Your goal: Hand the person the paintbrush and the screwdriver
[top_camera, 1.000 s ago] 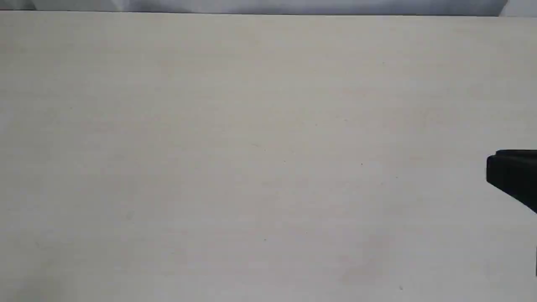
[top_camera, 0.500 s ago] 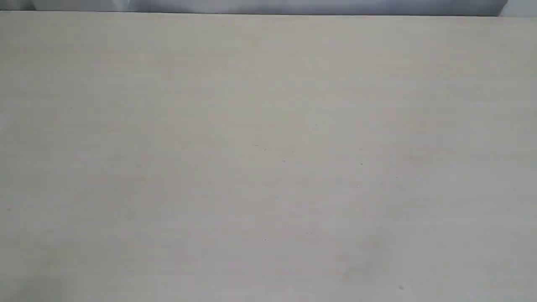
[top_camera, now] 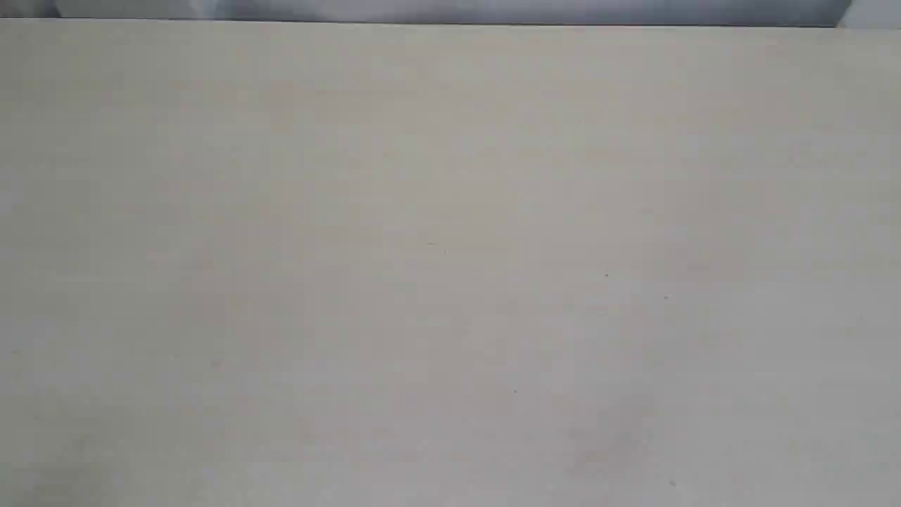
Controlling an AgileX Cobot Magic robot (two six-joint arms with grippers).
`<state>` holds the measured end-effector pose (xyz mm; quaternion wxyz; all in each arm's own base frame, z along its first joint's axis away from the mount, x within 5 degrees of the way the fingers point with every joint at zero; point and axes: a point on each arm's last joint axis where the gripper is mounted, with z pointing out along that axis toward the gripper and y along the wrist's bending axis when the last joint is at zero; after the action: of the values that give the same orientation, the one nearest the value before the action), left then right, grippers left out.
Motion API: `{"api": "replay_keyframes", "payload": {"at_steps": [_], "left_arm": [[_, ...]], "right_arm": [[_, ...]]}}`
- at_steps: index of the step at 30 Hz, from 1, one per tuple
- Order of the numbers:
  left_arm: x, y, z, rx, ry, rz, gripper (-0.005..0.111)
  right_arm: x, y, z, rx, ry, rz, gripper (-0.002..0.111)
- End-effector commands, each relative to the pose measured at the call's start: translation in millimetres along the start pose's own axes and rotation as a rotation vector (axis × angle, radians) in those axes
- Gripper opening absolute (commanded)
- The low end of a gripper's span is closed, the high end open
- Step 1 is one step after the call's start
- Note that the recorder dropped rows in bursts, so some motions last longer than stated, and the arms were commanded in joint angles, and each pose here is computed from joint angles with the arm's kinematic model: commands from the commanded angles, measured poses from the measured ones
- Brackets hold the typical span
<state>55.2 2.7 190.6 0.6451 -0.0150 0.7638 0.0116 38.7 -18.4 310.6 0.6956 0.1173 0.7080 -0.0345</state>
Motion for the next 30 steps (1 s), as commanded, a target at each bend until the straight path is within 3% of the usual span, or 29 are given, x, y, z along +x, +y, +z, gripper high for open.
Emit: {"api": "replay_keyframes", "payload": {"at_steps": [1, 5, 14, 30], "left_arm": [[0.0, -0.4, 0.0, 0.008, -0.007, 0.002, 0.0], [0.0, -0.4, 0.0, 0.008, -0.007, 0.002, 0.0], [0.2, -0.6, 0.0, 0.01, -0.004, -0.005, 0.0], [0.2, -0.6, 0.0, 0.01, -0.004, -0.005, 0.0]], "right_arm": [[19.1, 2.4, 2.6, -0.029, -0.085, -0.012, 0.005], [48.9, 4.0, 6.7, -0.074, -0.129, -0.022, 0.005], [105.1, -0.7, 17.4, -0.068, 0.002, -0.067, 0.005], [110.5, -1.9, 18.0, -0.06, 0.031, -0.11, 0.005]]}}
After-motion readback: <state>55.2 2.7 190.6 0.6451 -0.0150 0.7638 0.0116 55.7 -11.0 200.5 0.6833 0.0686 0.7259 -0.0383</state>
